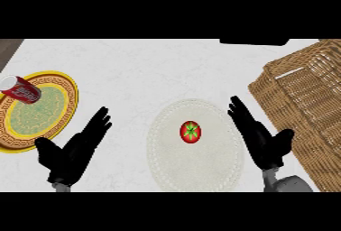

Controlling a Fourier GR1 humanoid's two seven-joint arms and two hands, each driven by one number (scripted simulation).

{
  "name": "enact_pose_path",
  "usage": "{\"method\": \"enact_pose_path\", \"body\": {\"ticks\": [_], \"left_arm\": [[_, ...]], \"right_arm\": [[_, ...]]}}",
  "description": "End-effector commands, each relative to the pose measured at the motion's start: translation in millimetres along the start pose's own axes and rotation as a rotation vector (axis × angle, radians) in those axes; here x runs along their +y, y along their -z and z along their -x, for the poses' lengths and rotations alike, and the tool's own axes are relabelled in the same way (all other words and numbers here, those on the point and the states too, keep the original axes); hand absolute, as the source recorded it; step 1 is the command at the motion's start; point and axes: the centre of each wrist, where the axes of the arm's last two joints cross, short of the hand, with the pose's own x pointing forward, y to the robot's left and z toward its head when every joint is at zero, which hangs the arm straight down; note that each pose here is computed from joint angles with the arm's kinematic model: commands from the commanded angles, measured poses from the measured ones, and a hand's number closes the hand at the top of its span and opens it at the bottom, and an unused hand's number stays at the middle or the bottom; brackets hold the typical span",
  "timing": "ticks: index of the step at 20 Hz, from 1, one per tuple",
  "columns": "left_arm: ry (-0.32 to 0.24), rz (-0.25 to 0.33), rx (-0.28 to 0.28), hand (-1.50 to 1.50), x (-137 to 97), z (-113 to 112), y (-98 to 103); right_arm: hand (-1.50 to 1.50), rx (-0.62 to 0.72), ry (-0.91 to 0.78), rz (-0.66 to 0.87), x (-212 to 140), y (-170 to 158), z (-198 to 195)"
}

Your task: Pick the tomato from the placemat and place it in the basket

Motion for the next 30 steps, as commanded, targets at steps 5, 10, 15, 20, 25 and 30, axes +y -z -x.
{"method": "enact_pose_path", "body": {"ticks": [5,10,15,20,25,30], "left_arm": [[0.249,-0.146,-0.089,0.00,36,-32,21],[0.293,-0.203,-0.059,0.00,48,-34,25],[0.301,-0.255,-0.023,0.00,40,-23,40],[0.296,-0.254,-0.007,0.00,50,-33,38],[0.290,-0.244,-0.022,0.00,47,-35,46],[0.289,-0.262,0.000,0.00,56,-35,46]], "right_arm": [[1.50,-0.291,0.256,-0.472,34,49,-37],[-1.50,-0.803,0.460,-0.773,79,47,-76],[-1.50,-0.842,0.158,-0.583,57,56,-56],[-1.50,-0.763,-0.426,-0.463,-11,58,-108],[-1.50,-0.600,-0.791,-0.624,-82,52,-165],[-1.50,-0.442,-0.914,-0.880,-75,50,-175]]}}
